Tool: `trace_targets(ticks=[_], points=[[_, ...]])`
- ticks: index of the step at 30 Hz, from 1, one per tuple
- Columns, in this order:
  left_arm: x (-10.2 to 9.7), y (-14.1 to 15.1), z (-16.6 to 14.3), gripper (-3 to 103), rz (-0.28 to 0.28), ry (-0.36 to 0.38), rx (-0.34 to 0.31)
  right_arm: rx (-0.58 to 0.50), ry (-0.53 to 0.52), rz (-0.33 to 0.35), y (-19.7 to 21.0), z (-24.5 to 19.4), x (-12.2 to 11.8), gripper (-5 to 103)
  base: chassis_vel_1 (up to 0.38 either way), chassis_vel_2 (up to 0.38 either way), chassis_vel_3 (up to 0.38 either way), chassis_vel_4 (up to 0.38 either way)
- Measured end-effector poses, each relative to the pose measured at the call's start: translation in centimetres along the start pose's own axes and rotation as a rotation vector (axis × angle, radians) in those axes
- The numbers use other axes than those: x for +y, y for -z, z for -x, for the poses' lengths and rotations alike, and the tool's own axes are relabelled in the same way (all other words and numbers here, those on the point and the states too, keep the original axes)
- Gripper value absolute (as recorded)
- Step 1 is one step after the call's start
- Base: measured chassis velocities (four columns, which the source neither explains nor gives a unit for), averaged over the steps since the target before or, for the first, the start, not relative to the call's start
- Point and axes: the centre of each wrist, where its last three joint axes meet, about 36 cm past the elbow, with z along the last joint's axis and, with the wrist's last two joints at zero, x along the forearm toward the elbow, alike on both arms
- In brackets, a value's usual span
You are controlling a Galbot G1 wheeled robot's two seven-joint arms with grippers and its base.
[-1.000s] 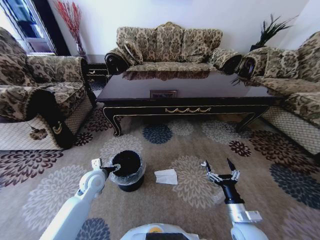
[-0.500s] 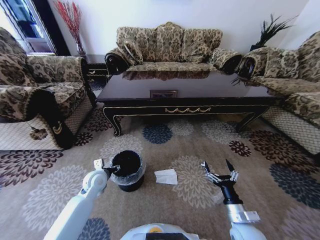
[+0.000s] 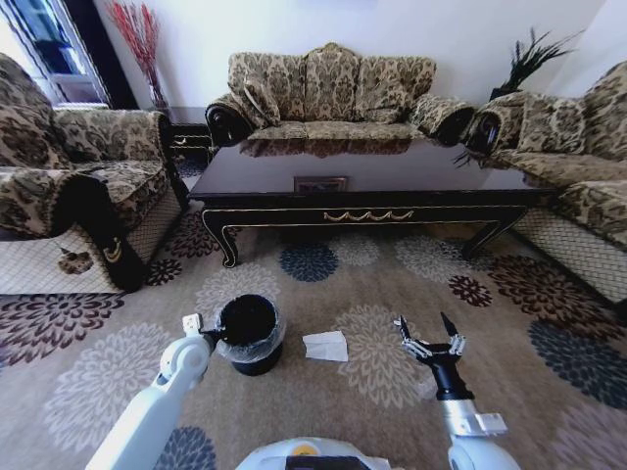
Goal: Move to the front of the table and pick up the trash from the floor, then place it into the trash bin.
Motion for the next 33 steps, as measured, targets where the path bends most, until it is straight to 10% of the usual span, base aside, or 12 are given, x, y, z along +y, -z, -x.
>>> trace_targets(ticks=[23, 30, 33], points=[[0.8, 3.5, -9.3, 4, 0.005, 0.025, -0.187, 0.143, -0.211, 0.087, -1.0, 0.0, 0.1, 100, 0.000, 0.000, 0.000, 0.000], [0.3, 4.2, -11.2, 4, 0.030, 0.004, -0.233, 0.304, -0.376, 0.215, -0.5, 0.4, 1.0, 100, 0.000, 0.000, 0.000, 0.000], [0.3, 4.5, -11.8, 4, 0.038, -0.001, -0.250, 0.559, -0.506, 0.241, -0.4, 0.8, 1.3, 100, 0.000, 0.000, 0.000, 0.000]])
